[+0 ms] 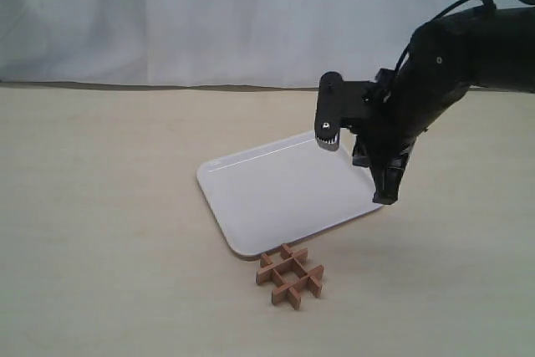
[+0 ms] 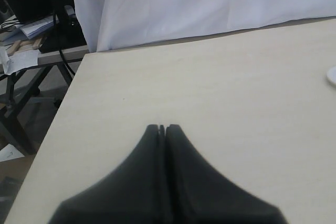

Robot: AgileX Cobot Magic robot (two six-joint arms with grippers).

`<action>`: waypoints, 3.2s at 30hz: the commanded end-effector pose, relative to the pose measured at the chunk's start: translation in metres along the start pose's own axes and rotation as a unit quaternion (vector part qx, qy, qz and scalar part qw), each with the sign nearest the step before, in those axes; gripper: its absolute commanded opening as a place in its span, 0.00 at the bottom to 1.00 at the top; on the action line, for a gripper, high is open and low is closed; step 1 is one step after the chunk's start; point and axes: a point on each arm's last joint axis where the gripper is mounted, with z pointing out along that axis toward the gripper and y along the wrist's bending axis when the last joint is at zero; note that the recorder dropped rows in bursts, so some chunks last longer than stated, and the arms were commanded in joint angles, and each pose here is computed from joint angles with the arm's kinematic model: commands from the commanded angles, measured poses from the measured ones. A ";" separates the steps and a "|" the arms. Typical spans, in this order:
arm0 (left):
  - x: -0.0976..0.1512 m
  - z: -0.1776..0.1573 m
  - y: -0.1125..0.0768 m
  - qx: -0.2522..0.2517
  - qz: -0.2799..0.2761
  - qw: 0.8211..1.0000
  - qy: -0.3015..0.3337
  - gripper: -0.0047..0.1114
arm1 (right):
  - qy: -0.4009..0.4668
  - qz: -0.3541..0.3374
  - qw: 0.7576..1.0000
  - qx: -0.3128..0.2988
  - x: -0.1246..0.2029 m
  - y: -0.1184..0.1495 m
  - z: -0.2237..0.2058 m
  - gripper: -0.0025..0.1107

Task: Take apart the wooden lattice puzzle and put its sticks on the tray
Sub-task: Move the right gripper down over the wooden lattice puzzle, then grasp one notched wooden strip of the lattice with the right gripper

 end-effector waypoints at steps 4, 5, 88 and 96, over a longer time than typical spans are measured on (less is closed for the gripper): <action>0.000 0.000 0.000 0.003 -0.001 1.000 -0.002 0.04 | -0.054 -0.125 0.987 -0.088 -0.013 0.009 0.018 0.06; 0.000 0.000 0.000 0.003 -0.001 1.000 -0.002 0.04 | -0.053 -0.128 0.986 -0.097 -0.013 0.011 0.022 0.06; 0.001 0.000 0.000 0.003 -0.001 1.000 -0.001 0.04 | -0.039 -0.194 0.963 -0.183 -0.050 0.060 0.080 0.36; 0.001 0.000 0.000 0.003 -0.001 1.000 -0.001 0.04 | -0.052 -0.187 0.963 -0.187 -0.052 0.061 0.079 0.17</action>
